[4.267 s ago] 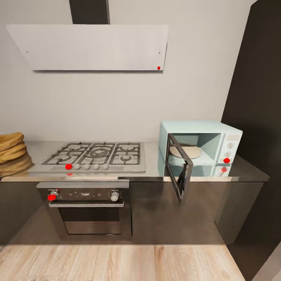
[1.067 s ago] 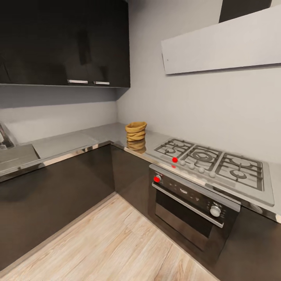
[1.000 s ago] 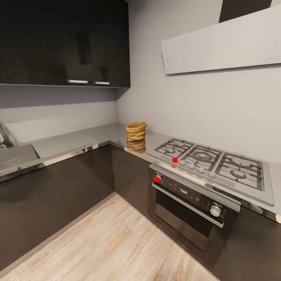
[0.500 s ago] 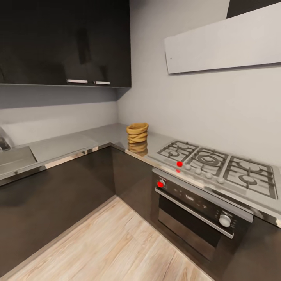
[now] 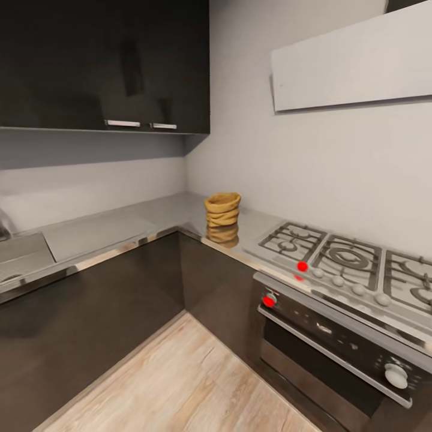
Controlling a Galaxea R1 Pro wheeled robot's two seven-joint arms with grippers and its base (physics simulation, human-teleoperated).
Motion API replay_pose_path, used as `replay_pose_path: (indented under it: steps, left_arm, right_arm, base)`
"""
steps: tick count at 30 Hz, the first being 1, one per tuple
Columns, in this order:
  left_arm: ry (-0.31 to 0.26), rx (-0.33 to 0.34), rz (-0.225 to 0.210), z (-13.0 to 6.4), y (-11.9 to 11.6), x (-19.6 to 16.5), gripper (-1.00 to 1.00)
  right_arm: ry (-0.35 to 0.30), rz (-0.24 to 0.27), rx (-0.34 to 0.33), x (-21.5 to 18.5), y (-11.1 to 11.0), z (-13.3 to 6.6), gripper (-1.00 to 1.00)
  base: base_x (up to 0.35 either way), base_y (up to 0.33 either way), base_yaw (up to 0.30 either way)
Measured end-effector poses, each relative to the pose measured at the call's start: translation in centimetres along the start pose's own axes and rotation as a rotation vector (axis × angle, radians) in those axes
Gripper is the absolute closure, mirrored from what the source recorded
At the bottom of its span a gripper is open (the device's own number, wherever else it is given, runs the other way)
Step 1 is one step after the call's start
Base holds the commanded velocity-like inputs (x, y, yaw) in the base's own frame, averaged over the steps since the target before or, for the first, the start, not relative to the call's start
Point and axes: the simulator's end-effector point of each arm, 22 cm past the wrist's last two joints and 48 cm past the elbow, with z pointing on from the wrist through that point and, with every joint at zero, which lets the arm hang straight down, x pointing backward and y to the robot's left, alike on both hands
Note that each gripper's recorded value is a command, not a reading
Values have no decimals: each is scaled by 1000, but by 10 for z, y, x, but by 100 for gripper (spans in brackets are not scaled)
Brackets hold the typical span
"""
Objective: In the kitchen, take the popcorn bag from the countertop, put it into the microwave, and heat it until the popcorn is cooked so the cooked popcorn ends up inside the bag.
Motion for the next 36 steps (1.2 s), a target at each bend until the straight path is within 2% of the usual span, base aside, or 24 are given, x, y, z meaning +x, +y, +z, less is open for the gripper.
replay_pose_path:
  steps: [11, 21, 36]
  left_arm:
    - [-1, 1, -3, 0, -1, 0, -100]
    - [-3, 2, 2, 0, -1, -1, -100]
    - [-3, 3, 14, 0, -2, 0, -100]
  right_arm:
    - [-1, -2, 3, 0, -1, 0, -100]
    - [-2, -4, 0, -1, 2, 0, -100]
    - [-1, -5, -3, 0, 4, 0, -100]
  base:
    - [264, 225, 0]
    - [105, 46, 0]
    - [157, 156, 0]
